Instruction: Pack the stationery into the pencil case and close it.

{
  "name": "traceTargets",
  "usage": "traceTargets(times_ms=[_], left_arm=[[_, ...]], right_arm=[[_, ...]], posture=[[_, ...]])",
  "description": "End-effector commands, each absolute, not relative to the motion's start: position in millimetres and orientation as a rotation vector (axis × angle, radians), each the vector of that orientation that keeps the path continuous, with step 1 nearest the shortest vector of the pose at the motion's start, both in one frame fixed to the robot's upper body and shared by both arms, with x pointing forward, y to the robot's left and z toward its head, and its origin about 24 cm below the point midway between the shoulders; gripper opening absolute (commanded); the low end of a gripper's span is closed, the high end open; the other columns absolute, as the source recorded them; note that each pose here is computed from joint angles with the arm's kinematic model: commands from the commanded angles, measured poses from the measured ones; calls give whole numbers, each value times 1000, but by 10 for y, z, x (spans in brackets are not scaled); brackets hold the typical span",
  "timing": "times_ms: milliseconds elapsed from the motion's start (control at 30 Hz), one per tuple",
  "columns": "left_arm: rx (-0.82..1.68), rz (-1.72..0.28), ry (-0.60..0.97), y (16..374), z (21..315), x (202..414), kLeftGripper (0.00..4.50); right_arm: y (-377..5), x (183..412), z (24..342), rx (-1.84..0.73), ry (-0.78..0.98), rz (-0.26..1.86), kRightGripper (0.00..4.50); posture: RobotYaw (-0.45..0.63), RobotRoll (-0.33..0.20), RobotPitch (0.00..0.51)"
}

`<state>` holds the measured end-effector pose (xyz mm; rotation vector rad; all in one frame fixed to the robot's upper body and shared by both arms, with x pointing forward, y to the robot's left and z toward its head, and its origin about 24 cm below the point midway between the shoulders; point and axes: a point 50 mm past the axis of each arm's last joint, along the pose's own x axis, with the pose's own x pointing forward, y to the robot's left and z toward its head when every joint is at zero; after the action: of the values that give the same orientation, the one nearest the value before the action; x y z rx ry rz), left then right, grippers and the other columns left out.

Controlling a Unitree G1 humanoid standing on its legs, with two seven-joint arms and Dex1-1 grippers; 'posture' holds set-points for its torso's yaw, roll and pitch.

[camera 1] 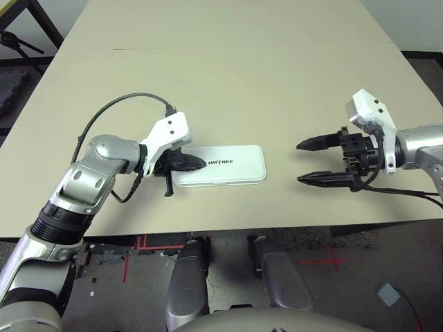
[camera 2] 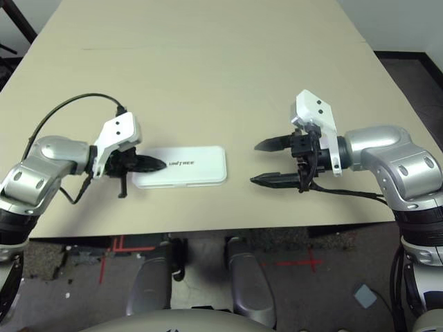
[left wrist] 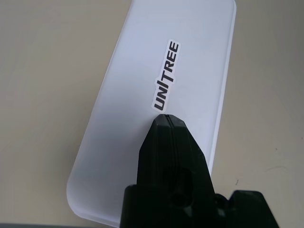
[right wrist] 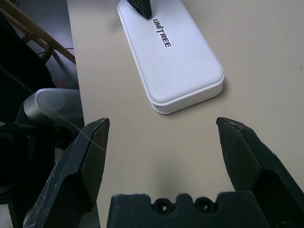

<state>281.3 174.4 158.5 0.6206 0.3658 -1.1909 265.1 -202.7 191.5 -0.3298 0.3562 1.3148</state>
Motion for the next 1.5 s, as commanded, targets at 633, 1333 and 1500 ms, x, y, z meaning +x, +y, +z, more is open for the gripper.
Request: traceTargets(times_ms=[633,1333,1500], left_arm=[[147,-226,-283,2451,1918,3285,4473],[143,174,-428,2695,1879,3336,4473],[162,184,-445,2765,1933,3325,4473]], right_arm=[[-2563,3376,1662,-63,-112,290,4500],[-3082,3511,1745,36,-282,-194,4500],[-3067,3522,1701,43,-274,-198,4500]], posture=[[-99,0,237],[-173,0,253],[-159,0,248]])
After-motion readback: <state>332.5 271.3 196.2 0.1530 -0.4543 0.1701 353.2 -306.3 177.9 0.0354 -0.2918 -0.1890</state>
